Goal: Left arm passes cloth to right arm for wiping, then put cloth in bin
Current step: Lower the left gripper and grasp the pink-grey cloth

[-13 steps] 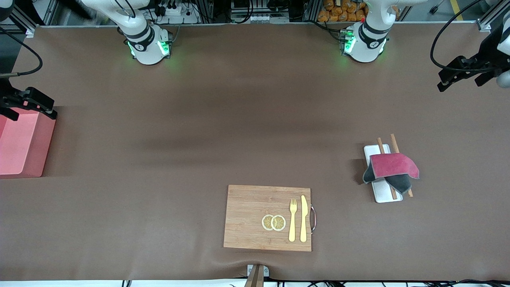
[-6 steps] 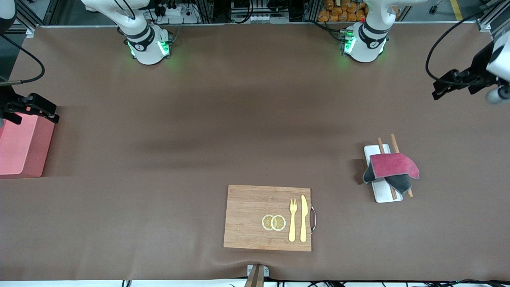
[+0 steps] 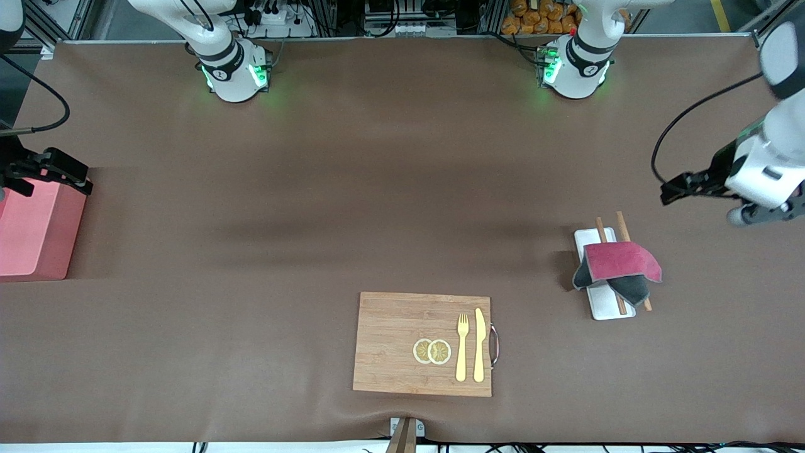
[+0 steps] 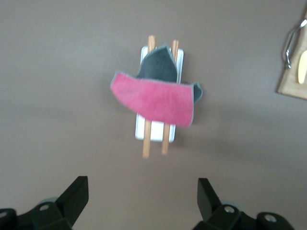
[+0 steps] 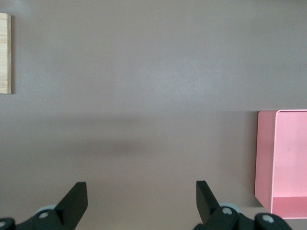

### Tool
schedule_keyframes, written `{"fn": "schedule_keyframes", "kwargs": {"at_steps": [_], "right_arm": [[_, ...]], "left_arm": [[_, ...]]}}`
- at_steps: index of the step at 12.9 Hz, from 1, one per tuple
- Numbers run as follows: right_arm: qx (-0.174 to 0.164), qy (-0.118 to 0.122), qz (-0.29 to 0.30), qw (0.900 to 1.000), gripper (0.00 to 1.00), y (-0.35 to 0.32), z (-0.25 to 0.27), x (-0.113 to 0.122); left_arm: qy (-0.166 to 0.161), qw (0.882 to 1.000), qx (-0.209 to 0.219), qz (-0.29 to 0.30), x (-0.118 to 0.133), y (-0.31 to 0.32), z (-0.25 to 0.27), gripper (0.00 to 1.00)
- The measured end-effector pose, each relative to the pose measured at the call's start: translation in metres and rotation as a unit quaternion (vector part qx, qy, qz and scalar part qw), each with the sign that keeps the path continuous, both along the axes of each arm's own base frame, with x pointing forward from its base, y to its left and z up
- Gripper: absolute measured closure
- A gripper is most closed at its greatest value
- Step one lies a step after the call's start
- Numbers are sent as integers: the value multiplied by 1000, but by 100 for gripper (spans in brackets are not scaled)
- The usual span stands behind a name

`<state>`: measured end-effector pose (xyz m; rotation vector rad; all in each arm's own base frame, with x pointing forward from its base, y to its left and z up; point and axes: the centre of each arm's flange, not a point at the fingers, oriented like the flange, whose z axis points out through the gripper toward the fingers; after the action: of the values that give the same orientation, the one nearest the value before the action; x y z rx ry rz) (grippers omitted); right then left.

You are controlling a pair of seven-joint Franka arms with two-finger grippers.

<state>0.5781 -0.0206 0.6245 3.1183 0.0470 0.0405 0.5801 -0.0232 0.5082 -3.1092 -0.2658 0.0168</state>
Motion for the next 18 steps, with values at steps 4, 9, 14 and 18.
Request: {"fn": "schedule_keyframes", "kwargs": {"at_steps": [4,9,14,18], "right_arm": [[0,5,0,1000,0,-1,-6,3],[0,12,-4,1000,0,-4,-12,5],[0,15,-3,1000,0,-5,-15,6],[0,16,-2,1000,0,-5,-15,6]], "left_arm": [[-6,1000,-2,6,11,9,-83,0],[0,1000,-5,21,32,28,-159,4],[2,1000,-6,21,37,29,-180,27],[6,1000,-7,21,38,29,-188,32]]}}
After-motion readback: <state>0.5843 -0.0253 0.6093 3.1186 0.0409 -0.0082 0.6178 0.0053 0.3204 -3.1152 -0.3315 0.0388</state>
